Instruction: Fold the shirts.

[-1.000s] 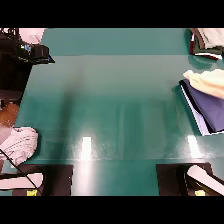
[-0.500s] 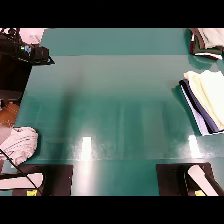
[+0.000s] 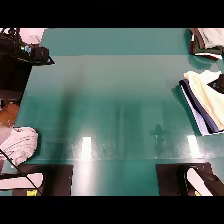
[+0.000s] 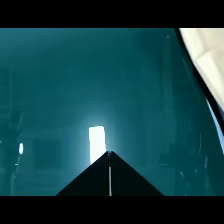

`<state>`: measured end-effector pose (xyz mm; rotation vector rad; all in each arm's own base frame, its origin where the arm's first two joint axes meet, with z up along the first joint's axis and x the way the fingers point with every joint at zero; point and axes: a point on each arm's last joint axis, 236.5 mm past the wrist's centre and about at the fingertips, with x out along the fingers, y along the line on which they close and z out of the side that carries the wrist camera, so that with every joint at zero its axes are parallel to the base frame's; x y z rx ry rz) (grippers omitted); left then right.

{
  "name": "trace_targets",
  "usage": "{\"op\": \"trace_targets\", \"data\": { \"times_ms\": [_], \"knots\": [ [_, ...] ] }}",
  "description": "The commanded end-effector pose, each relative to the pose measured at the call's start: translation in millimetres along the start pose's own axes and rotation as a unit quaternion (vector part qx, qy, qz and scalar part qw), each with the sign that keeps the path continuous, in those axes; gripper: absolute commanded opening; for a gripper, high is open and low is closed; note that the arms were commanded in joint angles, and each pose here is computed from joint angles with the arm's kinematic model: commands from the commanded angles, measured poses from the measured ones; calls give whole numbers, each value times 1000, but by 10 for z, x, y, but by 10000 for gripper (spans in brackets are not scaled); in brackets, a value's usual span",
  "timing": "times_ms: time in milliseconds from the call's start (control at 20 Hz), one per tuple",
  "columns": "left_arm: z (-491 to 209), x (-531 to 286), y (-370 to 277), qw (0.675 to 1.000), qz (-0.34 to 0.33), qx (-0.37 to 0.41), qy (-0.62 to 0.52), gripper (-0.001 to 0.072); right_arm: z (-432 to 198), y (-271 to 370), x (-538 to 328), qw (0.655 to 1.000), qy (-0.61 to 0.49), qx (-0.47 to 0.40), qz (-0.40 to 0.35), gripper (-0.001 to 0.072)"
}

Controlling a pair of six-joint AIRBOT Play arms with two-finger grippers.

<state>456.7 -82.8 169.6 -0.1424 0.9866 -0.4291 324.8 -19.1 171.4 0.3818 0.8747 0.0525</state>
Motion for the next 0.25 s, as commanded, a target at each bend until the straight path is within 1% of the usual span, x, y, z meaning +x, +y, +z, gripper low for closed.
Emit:
{"op": "trace_targets", "data": {
  "times_ms": [0,200],
  "knots": [
    [44,-1,9,1000,2,0,-9,30,-37,306,50,999,4,-44,24,17],
    [51,-2,11,1000,2,0,-11,30,-63,322,51,999,9,-46,26,18]
  ]
}}
